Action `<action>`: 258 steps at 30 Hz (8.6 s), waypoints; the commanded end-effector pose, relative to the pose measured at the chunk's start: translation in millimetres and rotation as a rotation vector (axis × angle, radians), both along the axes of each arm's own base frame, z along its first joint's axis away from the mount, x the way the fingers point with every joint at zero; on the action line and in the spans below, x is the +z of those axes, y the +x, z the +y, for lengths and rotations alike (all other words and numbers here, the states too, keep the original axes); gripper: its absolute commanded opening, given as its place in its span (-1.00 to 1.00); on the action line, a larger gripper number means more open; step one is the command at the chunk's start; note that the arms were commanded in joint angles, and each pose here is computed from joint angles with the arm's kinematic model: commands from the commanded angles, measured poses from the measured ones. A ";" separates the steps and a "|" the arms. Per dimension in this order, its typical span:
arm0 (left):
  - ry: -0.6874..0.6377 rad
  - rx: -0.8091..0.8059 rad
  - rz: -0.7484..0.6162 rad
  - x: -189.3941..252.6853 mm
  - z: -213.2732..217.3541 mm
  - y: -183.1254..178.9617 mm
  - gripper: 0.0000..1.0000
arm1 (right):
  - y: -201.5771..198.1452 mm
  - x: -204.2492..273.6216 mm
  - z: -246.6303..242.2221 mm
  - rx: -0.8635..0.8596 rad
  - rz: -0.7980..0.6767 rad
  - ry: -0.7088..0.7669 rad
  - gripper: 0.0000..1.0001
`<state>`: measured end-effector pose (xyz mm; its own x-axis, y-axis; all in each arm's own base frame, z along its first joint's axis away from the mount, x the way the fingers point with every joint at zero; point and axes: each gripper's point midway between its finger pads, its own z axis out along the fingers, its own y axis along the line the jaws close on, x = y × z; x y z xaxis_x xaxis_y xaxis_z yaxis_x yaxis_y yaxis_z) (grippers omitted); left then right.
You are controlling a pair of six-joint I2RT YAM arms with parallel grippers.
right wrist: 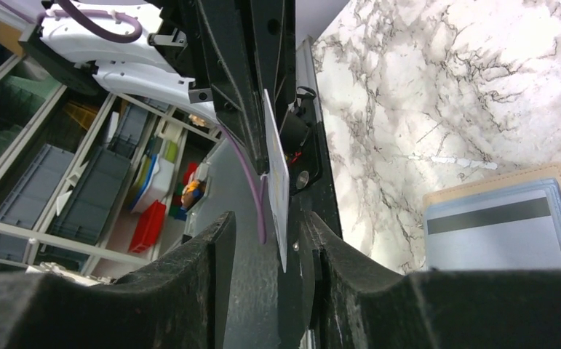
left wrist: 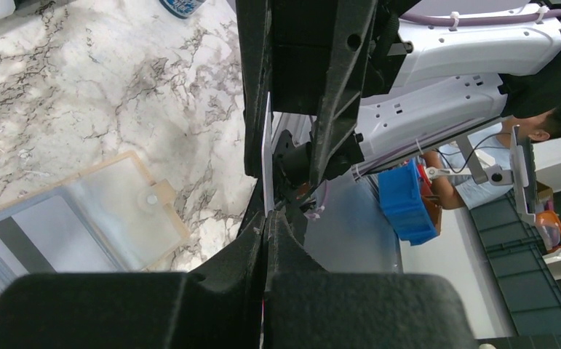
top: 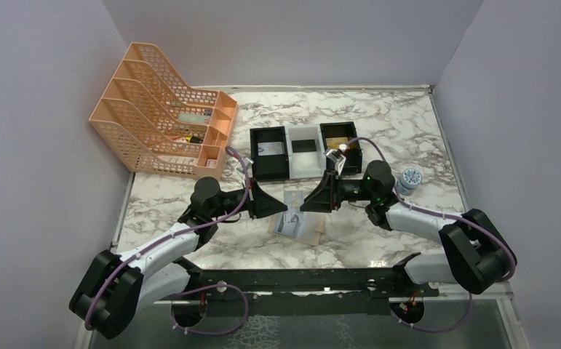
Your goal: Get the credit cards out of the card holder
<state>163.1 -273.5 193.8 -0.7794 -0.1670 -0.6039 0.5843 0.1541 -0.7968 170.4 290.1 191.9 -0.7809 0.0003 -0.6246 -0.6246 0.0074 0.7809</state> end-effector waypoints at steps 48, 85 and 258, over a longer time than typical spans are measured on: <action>-0.088 0.018 -0.074 14.6 0.0 -2.2 -1.00 | 1.4 13.1 14.9 0.024 0.051 0.107 -0.87; 0.753 0.919 -0.016 -29.1 155.0 90.6 0.98 | 163.2 38.0 -4.1 -0.501 -0.721 -0.504 -0.98; 0.980 0.958 -0.088 -19.3 194.0 96.2 0.98 | 200.5 -30.8 93.5 -0.615 -0.392 -0.708 -0.20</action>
<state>259.4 -76.6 175.6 -0.5416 -0.1047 -0.8341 -0.0488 0.9945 -0.0932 389.7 394.7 149.7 -0.5191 -0.2115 -0.8281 -0.5799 0.7989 0.1594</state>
